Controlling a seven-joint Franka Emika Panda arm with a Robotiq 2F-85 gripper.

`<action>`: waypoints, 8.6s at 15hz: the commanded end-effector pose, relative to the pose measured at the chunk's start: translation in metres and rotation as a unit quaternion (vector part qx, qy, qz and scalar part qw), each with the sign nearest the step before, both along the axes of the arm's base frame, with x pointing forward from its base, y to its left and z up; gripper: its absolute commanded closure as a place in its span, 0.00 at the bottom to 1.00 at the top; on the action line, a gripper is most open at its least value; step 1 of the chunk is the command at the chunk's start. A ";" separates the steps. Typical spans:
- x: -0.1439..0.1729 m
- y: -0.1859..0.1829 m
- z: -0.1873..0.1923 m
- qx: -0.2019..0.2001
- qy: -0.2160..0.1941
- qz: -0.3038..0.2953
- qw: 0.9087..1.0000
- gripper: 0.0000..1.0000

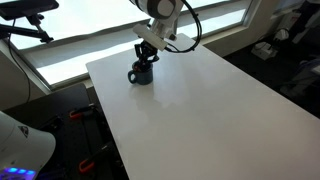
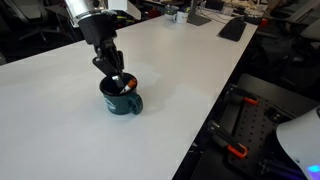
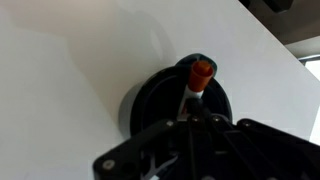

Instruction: Take the marker out of the mug and place it to the right of the mug

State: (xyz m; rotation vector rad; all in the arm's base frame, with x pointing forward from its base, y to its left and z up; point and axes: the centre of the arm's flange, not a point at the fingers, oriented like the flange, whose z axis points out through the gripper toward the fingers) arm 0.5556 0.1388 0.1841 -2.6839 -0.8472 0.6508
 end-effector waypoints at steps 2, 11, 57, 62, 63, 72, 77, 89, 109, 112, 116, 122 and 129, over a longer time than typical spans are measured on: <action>0.004 0.000 0.000 -0.004 -0.005 -0.002 1.000 1.00; 0.007 -0.001 0.046 0.029 -0.056 0.012 0.998 1.00; 0.010 -0.009 0.007 0.008 -0.026 0.008 1.000 0.00; 0.010 -0.006 0.020 0.019 -0.040 0.010 0.999 0.00; 0.010 -0.005 0.024 0.022 -0.044 0.011 0.999 0.00; 0.016 0.003 0.034 0.021 -0.053 0.013 0.998 0.00; 0.015 0.003 0.033 0.020 -0.052 0.013 0.998 0.00; 0.015 0.003 0.033 0.020 -0.052 0.013 0.998 0.00; 0.017 0.003 0.025 0.011 -0.124 0.005 0.992 0.00; 0.016 0.003 0.031 0.022 -0.145 0.001 0.989 0.28; 0.014 0.002 0.041 0.025 -0.179 -0.003 0.984 0.14; 0.003 -0.002 0.064 0.029 -0.227 -0.009 0.973 0.00; -0.004 -0.010 0.070 0.010 -0.246 -0.059 0.967 0.00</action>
